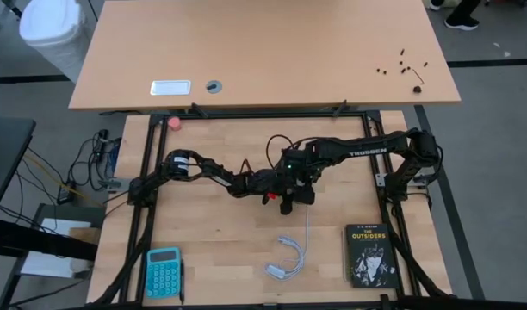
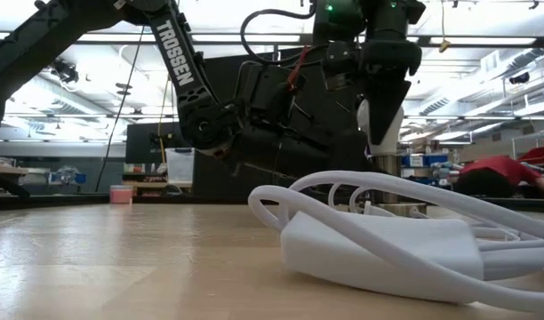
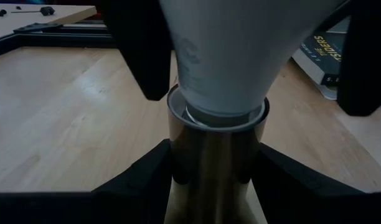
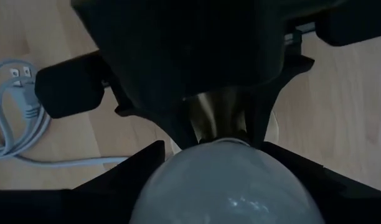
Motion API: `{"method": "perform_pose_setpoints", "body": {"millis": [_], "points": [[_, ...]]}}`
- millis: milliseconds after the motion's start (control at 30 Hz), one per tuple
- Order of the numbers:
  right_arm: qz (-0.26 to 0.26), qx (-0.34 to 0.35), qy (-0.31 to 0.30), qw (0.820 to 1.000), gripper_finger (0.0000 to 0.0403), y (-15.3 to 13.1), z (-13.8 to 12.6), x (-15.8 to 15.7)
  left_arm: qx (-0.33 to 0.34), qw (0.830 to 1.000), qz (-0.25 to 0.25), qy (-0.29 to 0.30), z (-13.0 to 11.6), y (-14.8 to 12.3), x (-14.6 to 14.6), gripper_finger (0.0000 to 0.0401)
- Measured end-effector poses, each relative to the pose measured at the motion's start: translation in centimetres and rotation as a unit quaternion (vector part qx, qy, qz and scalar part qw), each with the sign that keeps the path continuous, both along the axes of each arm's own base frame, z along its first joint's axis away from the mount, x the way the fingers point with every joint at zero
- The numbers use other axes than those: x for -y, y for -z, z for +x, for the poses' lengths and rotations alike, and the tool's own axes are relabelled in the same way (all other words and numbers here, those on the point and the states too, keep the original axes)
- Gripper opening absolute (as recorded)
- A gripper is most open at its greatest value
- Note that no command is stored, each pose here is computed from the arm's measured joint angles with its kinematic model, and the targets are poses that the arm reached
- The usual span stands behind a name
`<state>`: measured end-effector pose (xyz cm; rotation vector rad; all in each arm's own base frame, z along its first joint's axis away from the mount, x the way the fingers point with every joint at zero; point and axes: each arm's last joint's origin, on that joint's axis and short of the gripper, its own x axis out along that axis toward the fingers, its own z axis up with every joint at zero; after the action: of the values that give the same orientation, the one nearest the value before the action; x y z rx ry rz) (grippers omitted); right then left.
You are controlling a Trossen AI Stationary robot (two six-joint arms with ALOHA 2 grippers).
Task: Screw lightbulb
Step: Insert the white lightbulb into the silver lamp
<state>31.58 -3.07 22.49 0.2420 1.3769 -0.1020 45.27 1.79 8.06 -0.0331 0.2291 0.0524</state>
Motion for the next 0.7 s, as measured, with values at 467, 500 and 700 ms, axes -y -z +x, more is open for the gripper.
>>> {"method": "perform_pose_setpoints", "body": {"millis": [467, 500, 700], "points": [[-0.022, -0.016, 0.008, 1.0, 0.0341, -0.4, -0.6, 0.1, 0.0, 1.0, -0.001, 0.005, 0.0, 0.0, 0.1, 0.0204], [-0.024, -0.015, 0.008, 1.0, 0.0342, -0.5, -0.7, 0.1, 0.0, 1.0, -0.001, 0.005, 0.0, 0.0, 0.1, 0.0204], [-0.024, -0.001, 0.009, 1.0, 0.034, -1.3, -1.0, -0.4, 0.001, 1.0, -0.001, 0.005, 0.0, 0.0, 0.1, 0.0204]]}}
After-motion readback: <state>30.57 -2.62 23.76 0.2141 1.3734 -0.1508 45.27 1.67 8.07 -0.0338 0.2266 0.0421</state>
